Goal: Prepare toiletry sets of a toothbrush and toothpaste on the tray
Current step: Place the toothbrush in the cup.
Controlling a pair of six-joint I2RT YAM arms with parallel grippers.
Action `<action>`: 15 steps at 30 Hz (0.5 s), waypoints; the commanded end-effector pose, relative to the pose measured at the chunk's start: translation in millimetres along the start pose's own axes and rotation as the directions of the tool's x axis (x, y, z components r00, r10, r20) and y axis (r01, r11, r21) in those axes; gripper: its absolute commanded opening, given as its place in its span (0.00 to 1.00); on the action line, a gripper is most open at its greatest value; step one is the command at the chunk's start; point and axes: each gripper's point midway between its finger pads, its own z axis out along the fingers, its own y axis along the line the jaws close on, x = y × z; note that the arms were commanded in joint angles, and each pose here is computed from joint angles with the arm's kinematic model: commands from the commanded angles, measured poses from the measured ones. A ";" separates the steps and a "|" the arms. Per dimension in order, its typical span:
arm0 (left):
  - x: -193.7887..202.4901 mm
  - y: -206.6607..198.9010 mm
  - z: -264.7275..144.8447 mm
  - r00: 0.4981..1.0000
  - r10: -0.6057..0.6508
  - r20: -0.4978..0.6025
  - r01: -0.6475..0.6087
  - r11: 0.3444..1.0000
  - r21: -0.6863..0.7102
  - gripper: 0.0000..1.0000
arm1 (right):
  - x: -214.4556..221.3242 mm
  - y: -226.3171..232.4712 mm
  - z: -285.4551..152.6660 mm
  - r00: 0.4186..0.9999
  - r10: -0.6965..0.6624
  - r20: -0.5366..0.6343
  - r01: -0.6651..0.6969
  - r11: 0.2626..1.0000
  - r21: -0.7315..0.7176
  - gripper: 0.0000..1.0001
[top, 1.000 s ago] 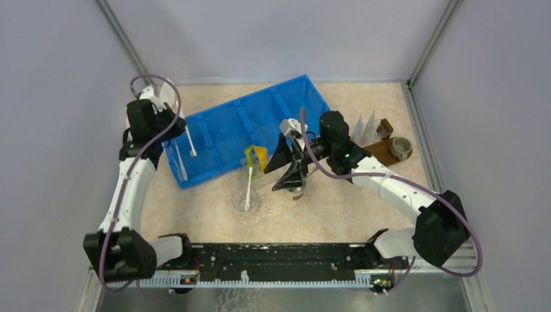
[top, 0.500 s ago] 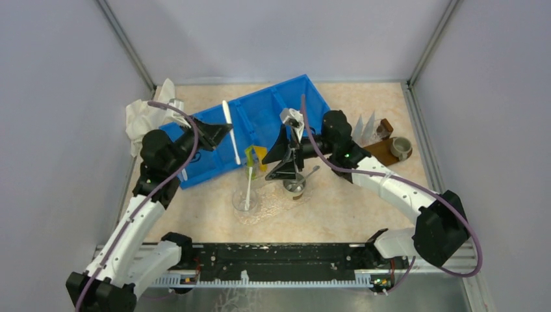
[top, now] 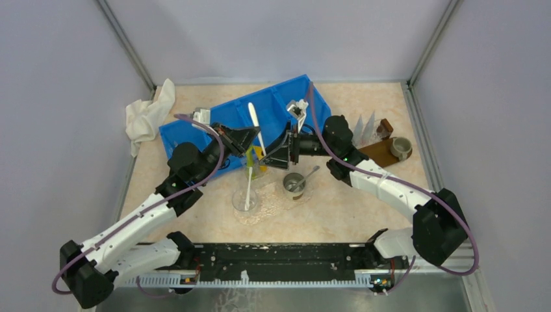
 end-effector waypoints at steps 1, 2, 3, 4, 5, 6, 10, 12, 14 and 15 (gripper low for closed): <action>-9.0 -12.8 7.4 0.996 -0.022 0.089 0.022 1.000 -0.005 0.00 | -14.4 -7.1 4.6 0.998 -0.052 0.041 0.049 0.997 0.055 0.62; -6.7 -14.8 8.1 0.996 -0.024 0.086 0.025 1.000 -0.004 0.00 | -14.5 -10.3 4.6 0.997 -0.061 0.036 0.059 0.996 0.074 0.61; -5.6 -17.4 8.5 0.996 -0.027 0.084 0.027 1.000 0.001 0.00 | -14.7 -12.5 4.2 0.997 -0.070 0.033 0.067 0.994 0.086 0.60; -3.2 -18.5 9.0 0.996 -0.028 0.079 0.027 1.000 0.002 0.00 | -14.8 -12.7 4.0 0.997 -0.074 0.031 0.071 0.994 0.088 0.57; -2.1 -20.0 9.5 0.997 -0.029 0.076 0.029 1.000 0.005 0.00 | -15.2 -12.0 4.0 0.996 -0.079 0.031 0.076 0.993 0.087 0.50; -0.4 -21.7 9.5 0.997 -0.031 0.072 0.031 0.999 0.009 0.00 | -15.2 -11.7 3.9 0.996 -0.084 0.029 0.081 0.993 0.085 0.37; 0.7 -25.0 6.7 0.998 -0.009 0.067 0.007 1.000 0.028 0.19 | -14.5 -4.2 2.2 0.993 -0.115 0.003 0.115 0.992 0.053 0.00; -2.1 -24.2 1.1 0.997 0.021 0.078 -0.023 0.999 0.032 0.46 | -15.1 4.6 -1.4 0.990 -0.139 -0.016 0.139 0.990 0.011 0.00; -8.8 -27.4 -9.3 0.993 0.060 0.104 -0.067 0.996 0.058 0.63 | -17.9 10.6 -8.7 0.986 -0.164 -0.026 0.164 0.986 -0.025 0.00; -11.9 -28.4 -15.4 0.989 0.085 0.119 -0.093 0.993 0.071 0.73 | -19.6 11.9 -13.8 0.983 -0.180 -0.031 0.179 0.983 -0.042 0.00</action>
